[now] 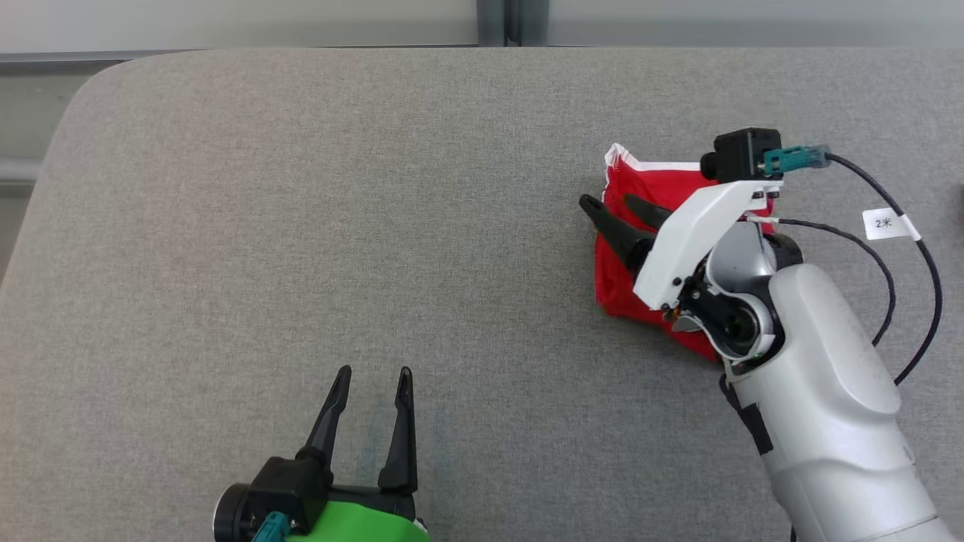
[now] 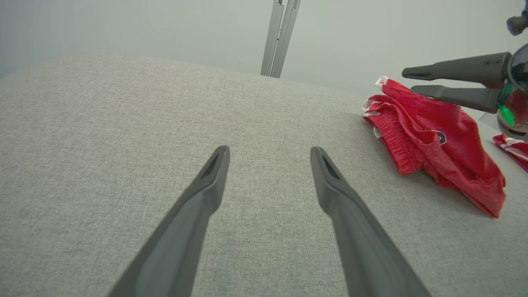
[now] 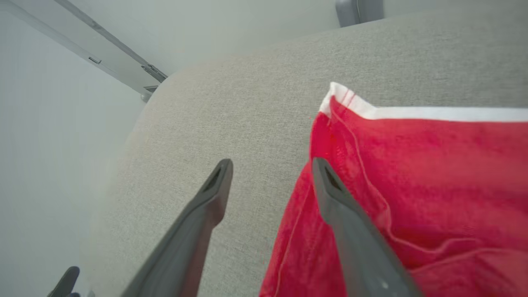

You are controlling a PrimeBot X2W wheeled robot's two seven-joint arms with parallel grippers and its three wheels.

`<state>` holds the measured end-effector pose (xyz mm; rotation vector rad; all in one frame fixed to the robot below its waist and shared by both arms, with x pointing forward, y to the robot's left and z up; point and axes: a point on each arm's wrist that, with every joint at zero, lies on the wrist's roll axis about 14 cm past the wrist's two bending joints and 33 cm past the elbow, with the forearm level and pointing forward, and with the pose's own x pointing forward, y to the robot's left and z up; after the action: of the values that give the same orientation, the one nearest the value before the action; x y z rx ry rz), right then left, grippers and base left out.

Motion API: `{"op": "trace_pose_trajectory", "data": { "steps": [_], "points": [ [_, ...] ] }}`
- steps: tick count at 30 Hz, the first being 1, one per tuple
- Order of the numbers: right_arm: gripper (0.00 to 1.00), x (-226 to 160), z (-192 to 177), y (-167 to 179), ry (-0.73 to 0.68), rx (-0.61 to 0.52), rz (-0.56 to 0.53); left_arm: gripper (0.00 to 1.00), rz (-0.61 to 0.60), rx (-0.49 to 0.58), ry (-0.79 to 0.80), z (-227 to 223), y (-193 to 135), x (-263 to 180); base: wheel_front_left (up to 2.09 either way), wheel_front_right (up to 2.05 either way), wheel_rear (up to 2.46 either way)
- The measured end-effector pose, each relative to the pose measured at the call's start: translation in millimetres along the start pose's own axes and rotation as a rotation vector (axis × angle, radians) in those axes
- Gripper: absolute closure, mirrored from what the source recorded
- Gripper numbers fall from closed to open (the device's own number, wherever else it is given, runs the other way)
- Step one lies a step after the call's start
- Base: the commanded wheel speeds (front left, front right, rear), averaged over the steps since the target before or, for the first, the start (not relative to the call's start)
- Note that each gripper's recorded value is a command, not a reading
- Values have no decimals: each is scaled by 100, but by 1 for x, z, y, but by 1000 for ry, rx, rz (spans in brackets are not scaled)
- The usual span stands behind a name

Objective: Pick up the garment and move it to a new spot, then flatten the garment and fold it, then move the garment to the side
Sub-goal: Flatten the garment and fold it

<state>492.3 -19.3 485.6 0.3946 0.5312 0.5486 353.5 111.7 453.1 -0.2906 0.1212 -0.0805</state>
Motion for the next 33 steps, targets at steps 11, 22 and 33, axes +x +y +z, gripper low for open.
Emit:
{"op": "trace_pose_trajectory", "data": {
  "steps": [11,22,33],
  "points": [
    [0,-45,30,26,-341,-241,33,0,45,14,-52,16,15,-14,0,0,0],
    [0,-165,4,-71,-541,-465,-301,0,48,46,-121,36,22,-32,0,0,0],
    [0,-239,-5,-89,-631,-481,-496,0,22,101,-108,31,26,-41,0,0,0]
  ]
}}
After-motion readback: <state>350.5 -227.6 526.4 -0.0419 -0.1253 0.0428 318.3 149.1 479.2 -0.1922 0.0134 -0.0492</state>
